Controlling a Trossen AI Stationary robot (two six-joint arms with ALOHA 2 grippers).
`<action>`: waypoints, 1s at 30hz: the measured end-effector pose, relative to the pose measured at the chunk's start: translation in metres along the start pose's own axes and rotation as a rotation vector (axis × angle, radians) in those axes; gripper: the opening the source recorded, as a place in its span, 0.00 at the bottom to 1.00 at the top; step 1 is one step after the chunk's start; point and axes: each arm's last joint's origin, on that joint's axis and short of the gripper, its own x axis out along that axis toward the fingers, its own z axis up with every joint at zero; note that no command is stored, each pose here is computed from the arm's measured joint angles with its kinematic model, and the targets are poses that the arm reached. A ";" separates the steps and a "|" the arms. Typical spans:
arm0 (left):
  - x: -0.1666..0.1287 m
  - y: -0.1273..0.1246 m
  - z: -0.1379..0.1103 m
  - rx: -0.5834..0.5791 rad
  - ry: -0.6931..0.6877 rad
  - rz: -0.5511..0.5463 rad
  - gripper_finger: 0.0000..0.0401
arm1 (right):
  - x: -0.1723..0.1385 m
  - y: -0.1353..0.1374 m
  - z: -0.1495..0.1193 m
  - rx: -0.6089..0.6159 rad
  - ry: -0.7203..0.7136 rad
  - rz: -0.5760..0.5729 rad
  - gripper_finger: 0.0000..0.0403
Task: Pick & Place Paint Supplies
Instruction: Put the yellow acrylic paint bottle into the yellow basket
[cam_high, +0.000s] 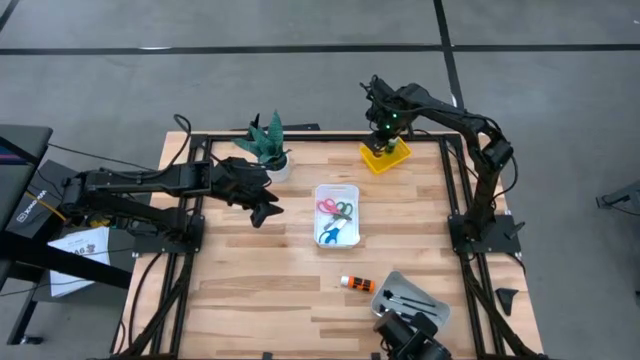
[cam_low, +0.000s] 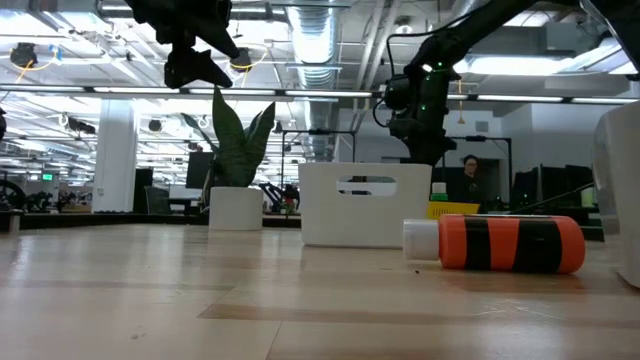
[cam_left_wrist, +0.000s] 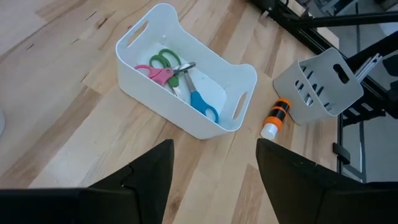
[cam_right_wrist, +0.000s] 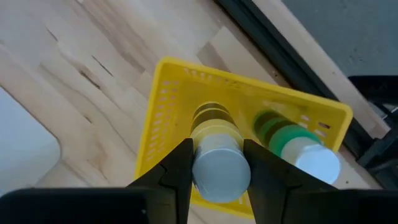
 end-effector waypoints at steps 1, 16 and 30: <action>0.000 0.000 0.000 -0.005 0.000 0.000 0.55 | 0.001 0.000 0.000 -0.006 -0.003 -0.001 0.27; 0.000 0.000 0.001 -0.063 -0.006 -0.004 0.55 | 0.001 -0.011 0.005 -0.110 -0.057 -0.011 0.27; 0.000 -0.002 0.003 -0.065 -0.033 -0.014 0.55 | 0.001 -0.012 0.003 -0.170 -0.045 -0.006 0.27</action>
